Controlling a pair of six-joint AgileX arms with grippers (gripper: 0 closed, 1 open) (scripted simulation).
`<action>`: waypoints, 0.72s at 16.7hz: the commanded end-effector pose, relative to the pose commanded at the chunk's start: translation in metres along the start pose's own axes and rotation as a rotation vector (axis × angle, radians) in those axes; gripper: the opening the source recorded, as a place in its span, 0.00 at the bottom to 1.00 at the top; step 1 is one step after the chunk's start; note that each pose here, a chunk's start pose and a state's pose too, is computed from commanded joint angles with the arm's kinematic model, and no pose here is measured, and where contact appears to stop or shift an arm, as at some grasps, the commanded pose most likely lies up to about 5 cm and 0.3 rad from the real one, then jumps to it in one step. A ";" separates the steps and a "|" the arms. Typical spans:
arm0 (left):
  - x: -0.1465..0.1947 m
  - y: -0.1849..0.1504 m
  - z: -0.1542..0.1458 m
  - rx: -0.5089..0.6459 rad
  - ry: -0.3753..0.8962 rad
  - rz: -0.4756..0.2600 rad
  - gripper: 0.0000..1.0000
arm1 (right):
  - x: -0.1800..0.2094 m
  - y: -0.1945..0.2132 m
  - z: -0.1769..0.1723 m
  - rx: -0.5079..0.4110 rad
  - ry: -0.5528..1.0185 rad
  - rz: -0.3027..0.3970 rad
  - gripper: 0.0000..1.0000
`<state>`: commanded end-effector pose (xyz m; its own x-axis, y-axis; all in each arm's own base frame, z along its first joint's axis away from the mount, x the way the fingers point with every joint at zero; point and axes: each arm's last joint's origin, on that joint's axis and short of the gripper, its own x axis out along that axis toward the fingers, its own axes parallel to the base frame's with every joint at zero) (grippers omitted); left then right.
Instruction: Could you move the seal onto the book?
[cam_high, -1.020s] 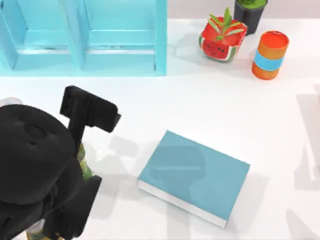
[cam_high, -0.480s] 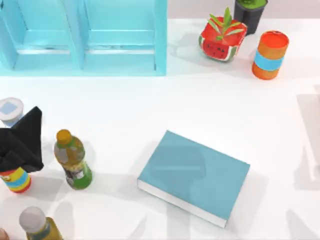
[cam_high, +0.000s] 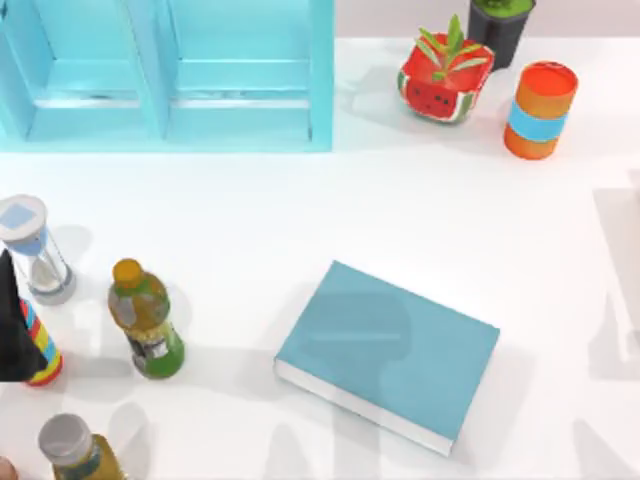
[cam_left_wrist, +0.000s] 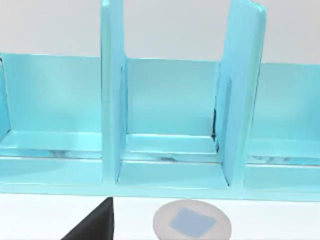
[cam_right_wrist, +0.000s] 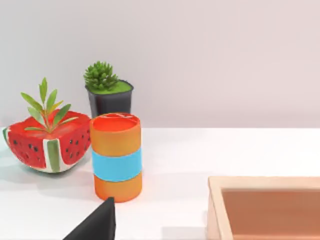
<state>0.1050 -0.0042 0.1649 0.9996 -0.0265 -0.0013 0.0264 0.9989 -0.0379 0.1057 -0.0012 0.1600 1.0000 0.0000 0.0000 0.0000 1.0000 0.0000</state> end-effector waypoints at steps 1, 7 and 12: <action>0.000 0.002 -0.003 0.024 -0.002 0.016 1.00 | 0.000 0.000 0.000 0.000 0.000 0.000 1.00; 0.001 0.003 -0.005 0.038 -0.002 0.026 1.00 | 0.000 0.000 0.000 0.000 0.000 0.000 1.00; 0.001 0.003 -0.005 0.038 -0.002 0.026 1.00 | 0.002 -0.005 0.013 -0.002 0.109 -0.045 1.00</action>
<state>0.1057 -0.0012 0.1600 1.0000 0.0000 0.0000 0.0000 1.0000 0.0000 0.1072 -0.0063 0.1730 0.9931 -0.0451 -0.1084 0.0449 0.9990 -0.0047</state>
